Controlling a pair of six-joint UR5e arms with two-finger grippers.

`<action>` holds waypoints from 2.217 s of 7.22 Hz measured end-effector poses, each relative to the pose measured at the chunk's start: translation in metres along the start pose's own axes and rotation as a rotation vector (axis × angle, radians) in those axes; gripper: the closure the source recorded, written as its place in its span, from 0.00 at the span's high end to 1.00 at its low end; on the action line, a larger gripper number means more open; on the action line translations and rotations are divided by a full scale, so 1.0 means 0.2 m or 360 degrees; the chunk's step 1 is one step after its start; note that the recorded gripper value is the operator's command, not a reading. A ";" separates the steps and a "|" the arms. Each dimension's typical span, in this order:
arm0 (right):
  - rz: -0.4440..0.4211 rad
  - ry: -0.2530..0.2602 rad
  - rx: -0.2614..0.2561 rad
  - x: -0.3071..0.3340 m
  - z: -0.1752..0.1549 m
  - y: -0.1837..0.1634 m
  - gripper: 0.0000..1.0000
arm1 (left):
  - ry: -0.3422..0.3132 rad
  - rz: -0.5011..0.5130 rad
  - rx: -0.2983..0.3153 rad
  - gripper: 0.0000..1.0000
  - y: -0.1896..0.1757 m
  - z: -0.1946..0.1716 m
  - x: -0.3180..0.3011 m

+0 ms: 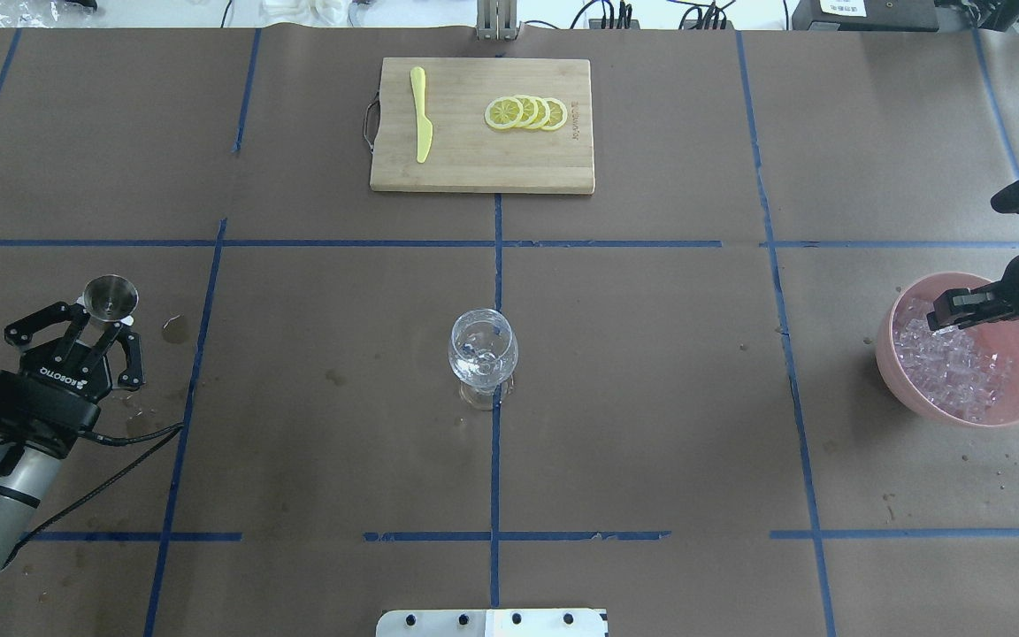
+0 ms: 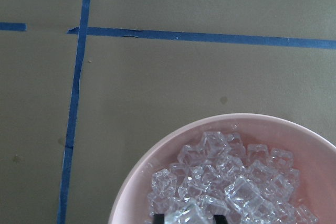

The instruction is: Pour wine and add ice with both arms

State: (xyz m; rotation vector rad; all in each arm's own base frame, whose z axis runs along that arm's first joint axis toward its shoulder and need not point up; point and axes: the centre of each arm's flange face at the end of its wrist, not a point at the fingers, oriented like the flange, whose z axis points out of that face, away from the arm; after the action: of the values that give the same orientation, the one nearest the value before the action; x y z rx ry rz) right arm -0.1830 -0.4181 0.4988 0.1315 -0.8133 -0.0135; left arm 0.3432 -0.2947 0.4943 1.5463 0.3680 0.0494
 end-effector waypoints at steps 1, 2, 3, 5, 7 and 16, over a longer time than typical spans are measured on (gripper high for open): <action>0.0001 -0.0008 0.0013 -0.01 -0.02 0.00 0.00 | 0.0014 -0.0151 -0.0013 0.00 0.04 0.00 0.01; 0.0003 -0.0017 0.0031 -0.02 -0.06 0.00 0.00 | 0.0018 -0.0290 -0.0030 0.00 0.08 0.00 0.03; 0.0006 -0.0029 0.0052 -0.04 -0.09 0.00 0.00 | 0.0017 -0.0408 -0.0042 0.00 0.13 0.01 0.06; 0.0013 -0.0072 0.0096 -0.07 -0.19 -0.02 0.00 | 0.0010 -0.0571 -0.0046 0.00 0.16 0.04 0.11; 0.0042 -0.0161 0.0130 -0.07 -0.32 -0.08 0.00 | 0.0004 -0.0665 -0.0058 0.00 0.19 0.04 0.12; 0.0269 -0.0394 0.0255 -0.38 -0.59 -0.32 0.00 | -0.0015 -0.0875 -0.0104 0.08 0.33 0.08 0.18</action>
State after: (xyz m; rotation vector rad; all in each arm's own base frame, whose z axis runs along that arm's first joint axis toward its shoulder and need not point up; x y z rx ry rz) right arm -0.1479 -0.4633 0.3566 0.2147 -1.0707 0.1985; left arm 0.3945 -0.2975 0.5519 1.3364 0.7640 -0.3704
